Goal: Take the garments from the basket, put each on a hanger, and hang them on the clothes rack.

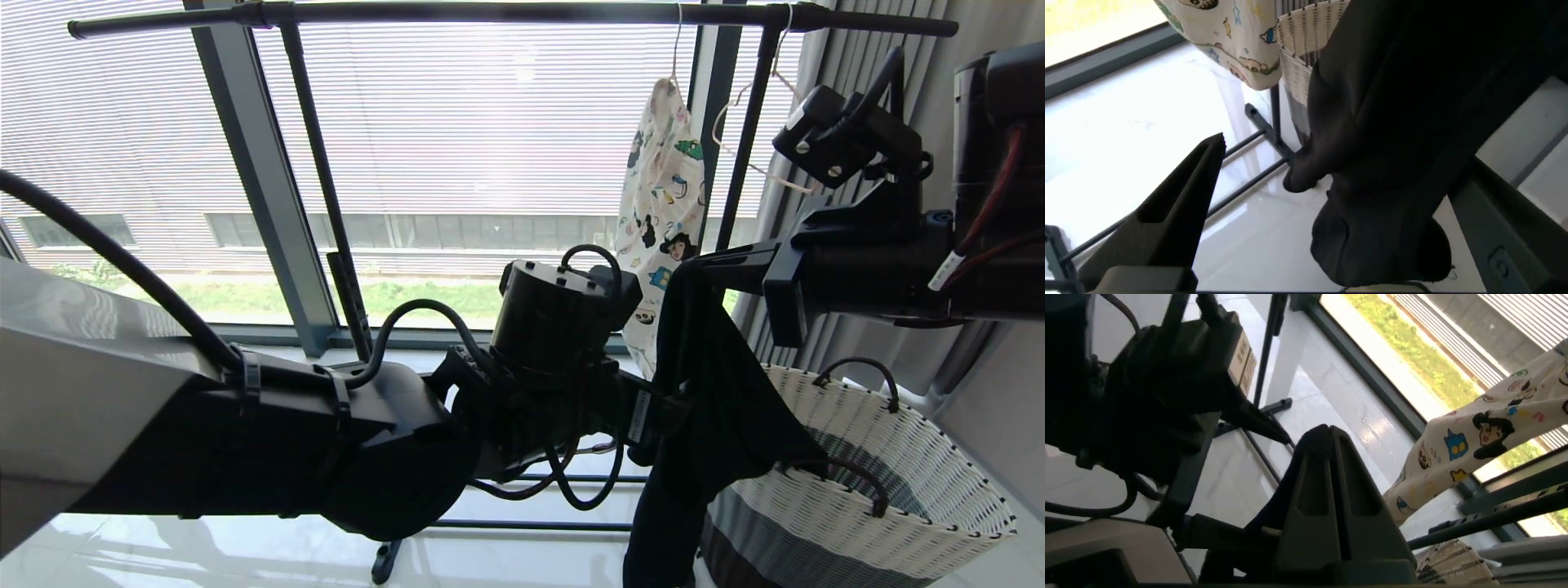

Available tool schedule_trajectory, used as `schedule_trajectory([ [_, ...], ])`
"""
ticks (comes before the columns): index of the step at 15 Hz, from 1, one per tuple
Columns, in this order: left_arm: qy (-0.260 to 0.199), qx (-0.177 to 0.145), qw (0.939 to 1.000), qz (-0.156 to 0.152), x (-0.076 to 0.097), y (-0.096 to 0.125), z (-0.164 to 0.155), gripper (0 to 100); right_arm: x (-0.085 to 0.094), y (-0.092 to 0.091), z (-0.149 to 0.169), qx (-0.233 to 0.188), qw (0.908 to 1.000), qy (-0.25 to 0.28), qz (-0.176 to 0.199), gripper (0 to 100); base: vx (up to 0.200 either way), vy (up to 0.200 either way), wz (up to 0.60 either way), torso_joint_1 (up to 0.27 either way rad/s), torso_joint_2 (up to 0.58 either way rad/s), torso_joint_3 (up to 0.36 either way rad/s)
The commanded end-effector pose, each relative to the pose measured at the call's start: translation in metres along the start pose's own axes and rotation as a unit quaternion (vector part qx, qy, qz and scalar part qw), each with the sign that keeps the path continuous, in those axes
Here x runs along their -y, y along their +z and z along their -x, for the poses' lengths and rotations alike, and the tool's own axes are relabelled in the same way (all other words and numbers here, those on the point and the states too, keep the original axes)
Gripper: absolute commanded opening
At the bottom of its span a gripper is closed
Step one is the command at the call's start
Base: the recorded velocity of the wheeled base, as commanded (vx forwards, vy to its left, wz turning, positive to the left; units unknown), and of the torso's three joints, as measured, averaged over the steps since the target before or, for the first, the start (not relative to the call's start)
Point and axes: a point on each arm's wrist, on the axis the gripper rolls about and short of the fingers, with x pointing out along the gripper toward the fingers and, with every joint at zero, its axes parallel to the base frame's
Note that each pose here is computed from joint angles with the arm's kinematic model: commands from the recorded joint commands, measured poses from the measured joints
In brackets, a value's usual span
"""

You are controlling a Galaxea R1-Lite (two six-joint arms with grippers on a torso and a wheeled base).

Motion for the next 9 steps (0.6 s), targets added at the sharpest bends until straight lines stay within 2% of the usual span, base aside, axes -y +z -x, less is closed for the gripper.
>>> schedule_trajectory([
  [1,0.024,-0.034,0.9991,0.0,-0.005,-0.021,-0.02,100,-0.002,0.002,0.003,0.005,1.0,0.002,0.002,0,0.0,0.0,0.0,0.0,0.0,0.0],
  [3,0.079,-0.073,0.9942,0.001,-0.018,-0.045,-0.027,100,-0.001,0.004,0.004,0.007,1.0,0.0,0.003,0,0.0,0.0,0.0,0.0,0.0,0.0],
  [5,0.09,-0.104,0.9906,0.0,-0.023,-0.063,-0.018,100,0.0,0.005,0.004,0.009,1.0,-0.001,0.002,0,0.0,0.0,0.0,0.0,0.0,0.0],
  [9,0.116,-0.114,0.9867,0.006,-0.035,-0.069,0.01,100,0.001,-0.003,-0.009,-0.006,0.9998,0.001,-0.02,0,0.0,0.0,0.0,0.0,0.0,0.0],
])
